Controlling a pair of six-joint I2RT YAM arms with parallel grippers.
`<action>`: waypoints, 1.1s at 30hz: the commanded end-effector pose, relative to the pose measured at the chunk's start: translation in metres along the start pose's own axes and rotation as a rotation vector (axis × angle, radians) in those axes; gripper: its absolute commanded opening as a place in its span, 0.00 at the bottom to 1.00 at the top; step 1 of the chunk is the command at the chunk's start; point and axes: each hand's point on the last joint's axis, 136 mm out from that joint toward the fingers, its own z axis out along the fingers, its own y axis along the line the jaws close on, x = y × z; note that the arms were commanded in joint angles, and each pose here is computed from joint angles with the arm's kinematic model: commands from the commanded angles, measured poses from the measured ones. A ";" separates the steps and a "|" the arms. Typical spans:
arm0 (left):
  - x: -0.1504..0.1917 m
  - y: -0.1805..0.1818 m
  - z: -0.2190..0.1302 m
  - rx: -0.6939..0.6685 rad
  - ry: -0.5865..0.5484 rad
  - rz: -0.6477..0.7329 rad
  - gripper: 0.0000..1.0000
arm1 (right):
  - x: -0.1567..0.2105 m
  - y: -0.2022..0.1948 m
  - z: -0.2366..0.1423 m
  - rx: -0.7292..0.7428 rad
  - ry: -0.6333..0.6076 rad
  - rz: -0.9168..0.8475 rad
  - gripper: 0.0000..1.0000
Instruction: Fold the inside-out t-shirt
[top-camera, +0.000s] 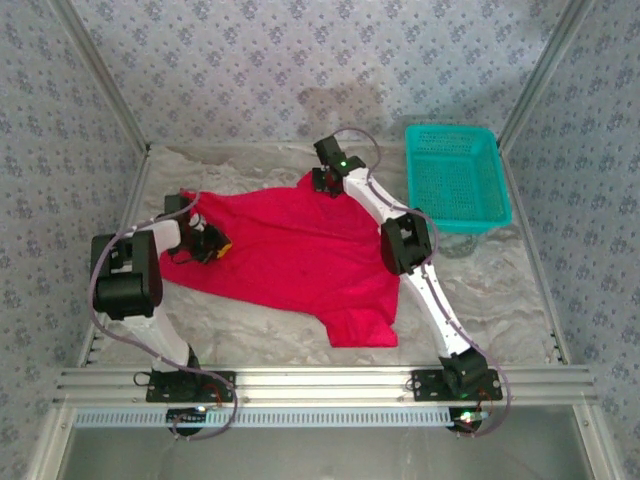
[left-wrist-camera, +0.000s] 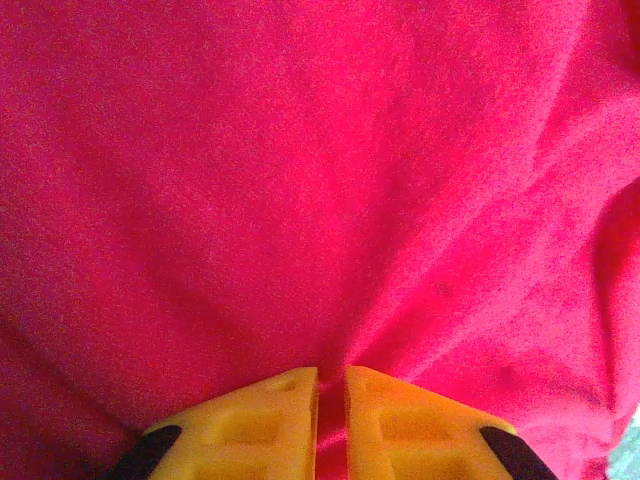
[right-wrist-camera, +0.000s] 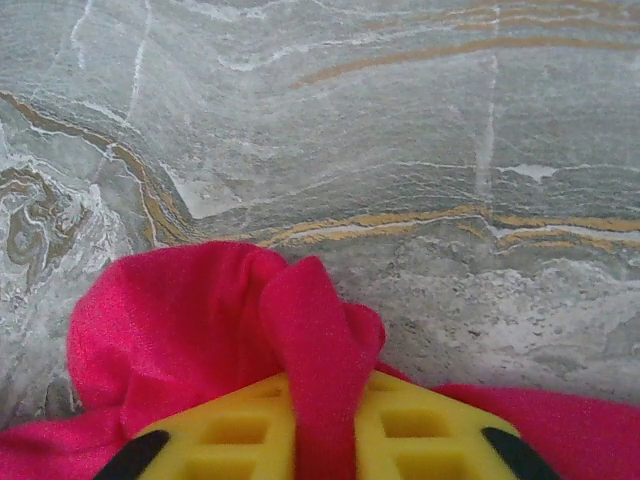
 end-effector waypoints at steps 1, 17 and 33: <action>0.006 0.006 -0.005 -0.034 -0.006 0.013 0.13 | -0.016 -0.015 -0.023 0.031 -0.009 0.016 0.05; 0.017 0.025 0.001 -0.068 -0.001 -0.008 0.10 | -0.134 0.027 -0.148 0.415 -0.758 -0.207 0.00; 0.008 0.001 -0.022 -0.052 -0.055 0.040 0.10 | -0.067 -0.043 -0.095 0.109 -0.187 0.117 0.68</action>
